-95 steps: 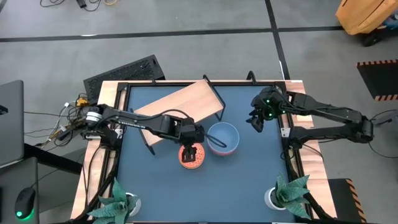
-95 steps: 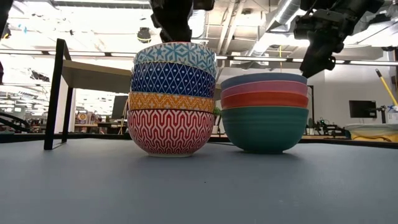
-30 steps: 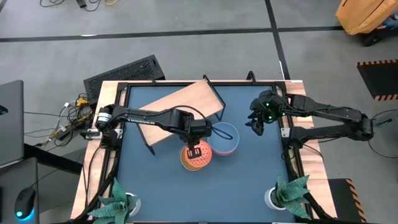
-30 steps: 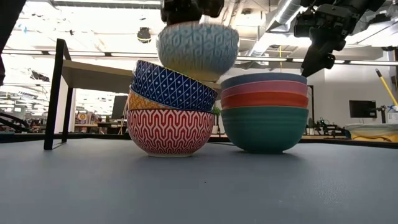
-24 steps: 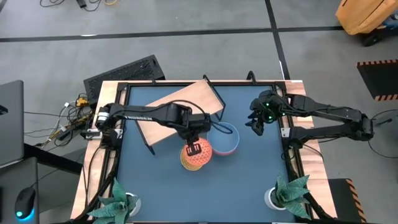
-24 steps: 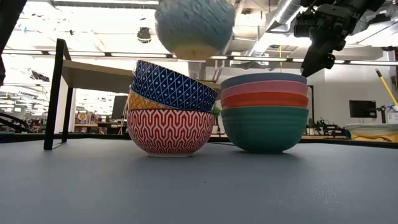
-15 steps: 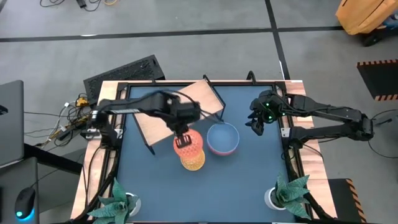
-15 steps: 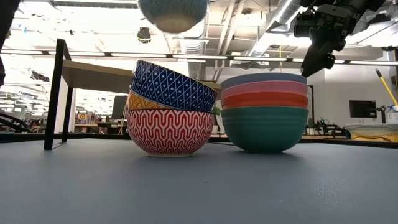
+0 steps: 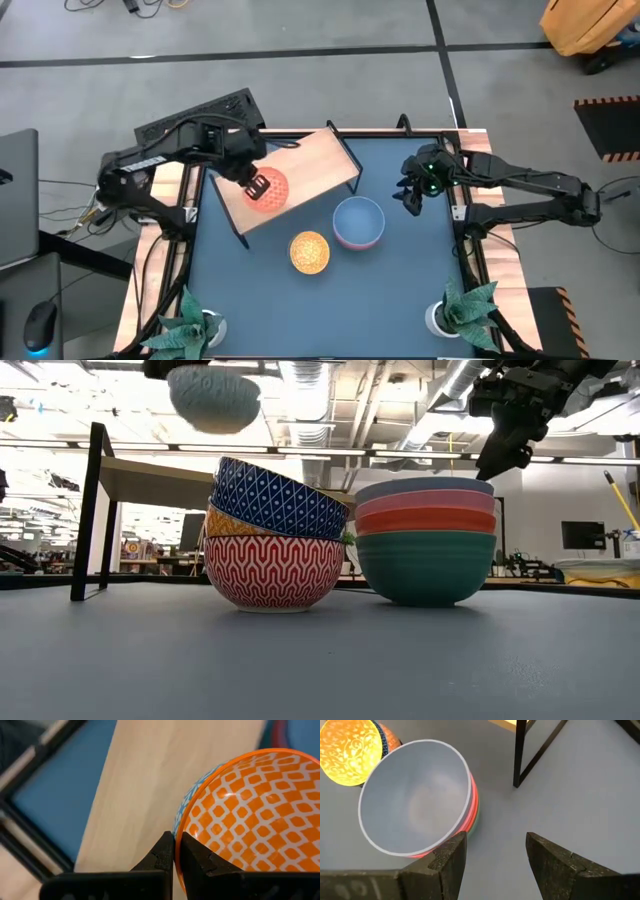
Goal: Place and stack bowls onto a shelf
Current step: Put the small orange bowl on the shelf
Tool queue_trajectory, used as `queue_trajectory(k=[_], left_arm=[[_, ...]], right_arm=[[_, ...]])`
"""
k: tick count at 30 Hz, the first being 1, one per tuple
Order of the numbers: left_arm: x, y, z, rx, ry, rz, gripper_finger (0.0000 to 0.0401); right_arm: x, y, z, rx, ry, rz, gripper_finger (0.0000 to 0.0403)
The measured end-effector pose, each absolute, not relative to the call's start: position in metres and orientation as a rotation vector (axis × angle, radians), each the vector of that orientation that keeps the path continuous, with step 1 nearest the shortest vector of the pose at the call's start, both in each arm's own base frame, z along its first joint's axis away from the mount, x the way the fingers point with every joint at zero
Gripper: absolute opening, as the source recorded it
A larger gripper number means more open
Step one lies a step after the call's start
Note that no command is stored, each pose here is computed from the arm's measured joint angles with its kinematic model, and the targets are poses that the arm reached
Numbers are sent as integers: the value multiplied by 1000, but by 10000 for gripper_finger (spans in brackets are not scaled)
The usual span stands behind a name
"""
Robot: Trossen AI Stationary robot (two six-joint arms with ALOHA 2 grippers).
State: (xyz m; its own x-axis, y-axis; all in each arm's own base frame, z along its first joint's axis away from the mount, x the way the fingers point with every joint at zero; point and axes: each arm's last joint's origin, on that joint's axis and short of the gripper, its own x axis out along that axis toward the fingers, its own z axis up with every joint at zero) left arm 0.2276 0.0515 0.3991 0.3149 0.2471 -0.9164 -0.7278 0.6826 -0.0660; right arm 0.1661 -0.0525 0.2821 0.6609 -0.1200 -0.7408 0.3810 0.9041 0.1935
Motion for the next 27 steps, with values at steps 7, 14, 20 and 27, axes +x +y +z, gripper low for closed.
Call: queue_trajectory(k=[7, 14, 20, 27], left_arm=[[211, 63, 368, -625, 1135, 763, 0], [188, 71, 355, -700, 1148, 786, 0], [178, 77, 350, -741, 1054, 815, 0], [176, 82, 332, -754, 1112, 829, 0]], right_arm=[[166, -53, 282, 345, 800, -288, 230], [166, -53, 282, 346, 801, -288, 230], [166, -53, 282, 348, 800, -289, 230], [166, -53, 282, 348, 800, -289, 230]])
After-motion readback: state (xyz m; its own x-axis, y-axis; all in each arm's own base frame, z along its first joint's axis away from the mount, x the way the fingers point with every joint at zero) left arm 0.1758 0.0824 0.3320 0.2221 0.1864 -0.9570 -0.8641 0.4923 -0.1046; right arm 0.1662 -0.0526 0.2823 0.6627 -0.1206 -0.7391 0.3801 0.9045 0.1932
